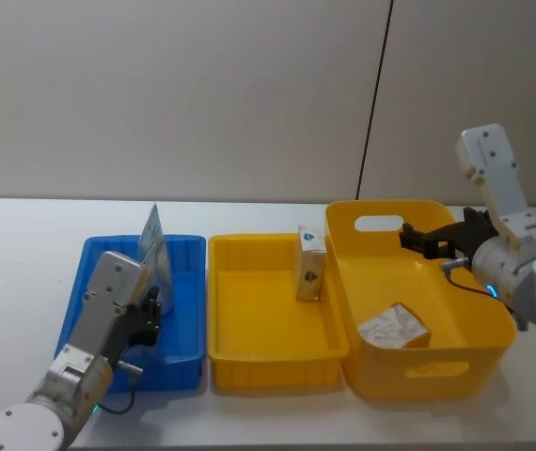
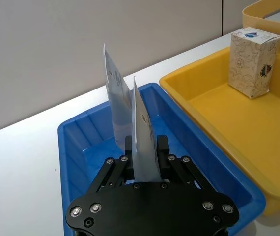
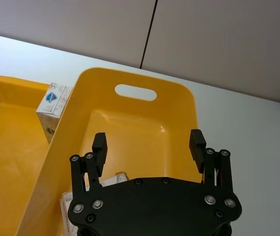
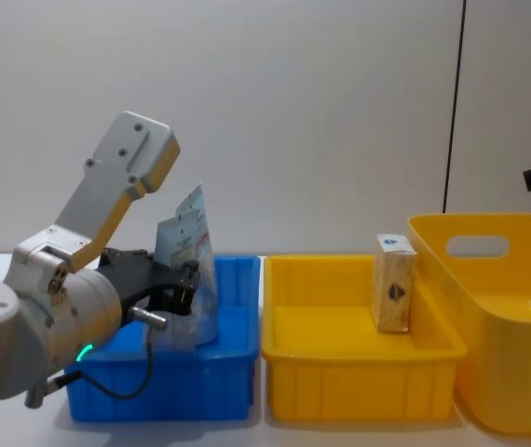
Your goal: Bimanual collaborative sorting of washing and personal care products
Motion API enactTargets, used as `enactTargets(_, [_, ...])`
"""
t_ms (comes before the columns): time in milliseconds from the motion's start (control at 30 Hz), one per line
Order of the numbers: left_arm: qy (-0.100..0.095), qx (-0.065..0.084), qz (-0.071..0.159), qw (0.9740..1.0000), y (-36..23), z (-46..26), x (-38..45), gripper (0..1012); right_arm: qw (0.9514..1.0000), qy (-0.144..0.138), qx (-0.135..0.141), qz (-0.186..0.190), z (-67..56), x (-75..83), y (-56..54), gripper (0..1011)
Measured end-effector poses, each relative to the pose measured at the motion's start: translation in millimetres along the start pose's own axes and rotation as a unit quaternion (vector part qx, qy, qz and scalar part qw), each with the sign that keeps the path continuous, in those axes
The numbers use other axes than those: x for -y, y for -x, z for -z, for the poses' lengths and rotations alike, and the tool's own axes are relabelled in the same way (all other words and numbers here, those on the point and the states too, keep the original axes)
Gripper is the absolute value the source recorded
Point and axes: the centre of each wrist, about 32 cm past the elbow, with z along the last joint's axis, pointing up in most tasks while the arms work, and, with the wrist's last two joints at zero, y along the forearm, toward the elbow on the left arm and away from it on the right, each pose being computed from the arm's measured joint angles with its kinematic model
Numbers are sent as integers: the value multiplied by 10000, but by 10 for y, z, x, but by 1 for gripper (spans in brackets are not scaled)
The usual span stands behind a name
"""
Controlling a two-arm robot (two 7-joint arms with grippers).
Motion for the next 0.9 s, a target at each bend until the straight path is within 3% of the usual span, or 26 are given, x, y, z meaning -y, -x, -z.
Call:
enactTargets(300, [0, 3, 0, 10000, 0, -1, 0, 231, 10000, 0, 0, 0, 0, 0, 0, 1003])
enactTargets(500, [73, 107, 12, 9999, -16, -38, 22, 231, 10000, 0, 0, 0, 0, 0, 0, 1004])
enactTargets(733, [358, 371, 109, 9986, -79, -188, 87, 231, 10000, 0, 0, 0, 0, 0, 0, 1004])
enactTargets(900, [499, 439, 159, 9977, -119, -294, 118, 231, 10000, 0, 0, 0, 0, 0, 0, 1004])
